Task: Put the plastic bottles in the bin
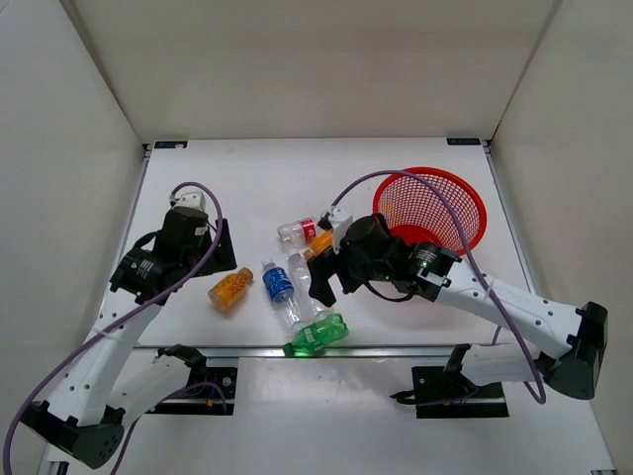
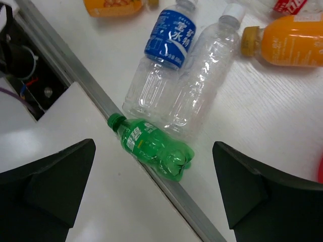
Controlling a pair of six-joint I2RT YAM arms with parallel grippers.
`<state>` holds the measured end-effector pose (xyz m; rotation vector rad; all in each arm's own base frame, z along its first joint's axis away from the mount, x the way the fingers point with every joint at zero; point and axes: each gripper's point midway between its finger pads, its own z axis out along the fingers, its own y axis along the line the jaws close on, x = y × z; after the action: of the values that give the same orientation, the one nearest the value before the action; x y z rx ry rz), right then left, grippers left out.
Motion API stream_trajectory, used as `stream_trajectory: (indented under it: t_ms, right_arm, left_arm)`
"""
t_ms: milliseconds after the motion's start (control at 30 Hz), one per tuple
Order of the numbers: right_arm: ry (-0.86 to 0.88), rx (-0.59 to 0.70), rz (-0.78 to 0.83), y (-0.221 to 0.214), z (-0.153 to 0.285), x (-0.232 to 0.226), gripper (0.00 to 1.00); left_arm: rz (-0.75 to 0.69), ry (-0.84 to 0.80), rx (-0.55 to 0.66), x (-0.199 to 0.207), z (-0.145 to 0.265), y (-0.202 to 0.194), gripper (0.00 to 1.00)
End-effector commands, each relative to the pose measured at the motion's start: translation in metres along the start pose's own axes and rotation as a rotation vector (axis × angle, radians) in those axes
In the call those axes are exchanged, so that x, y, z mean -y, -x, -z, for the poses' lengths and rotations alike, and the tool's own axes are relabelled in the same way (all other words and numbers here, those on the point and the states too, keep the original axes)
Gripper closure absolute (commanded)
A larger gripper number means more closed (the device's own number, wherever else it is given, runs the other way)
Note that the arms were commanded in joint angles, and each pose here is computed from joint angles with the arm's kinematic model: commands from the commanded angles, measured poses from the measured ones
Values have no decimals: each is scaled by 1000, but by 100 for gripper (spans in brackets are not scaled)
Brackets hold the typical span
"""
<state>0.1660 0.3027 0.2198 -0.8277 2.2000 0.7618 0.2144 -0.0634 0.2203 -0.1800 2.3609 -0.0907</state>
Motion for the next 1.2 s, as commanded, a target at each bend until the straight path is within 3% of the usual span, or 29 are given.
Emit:
stream_trajectory:
  t_ms: [0,133,267,500,633,767,1167]
  right_arm:
    - [8,-14,143,-2,3,-14,1]
    - [54,-78,255,-26,-9,-38,1]
    - [-93,-182,260,-48,-40,-21,1]
    - [-200,-172,182,-46,-86,-3,1]
    - [-149,-149,25,-46,-103,11,14]
    - [-114,-110,-28,-50,-113,21,26]
    - [-249,-88,-75,-75,-149,58,35]
  left_arm:
    - [3,-13,14,0,6,3,1]
    - [-13,-18,-17,1,4,-9,1]
    - [-4,-12,-36,-5,1,-24,2]
    - [-29,3,-85,-11,-4,-42,1]
    - [-27,-37,-107,-6,-5,-50,1]
    - [-8,-61,-122,-2,-9,-57,1]
    - [9,-42,-129,-7,-5,-61,1]
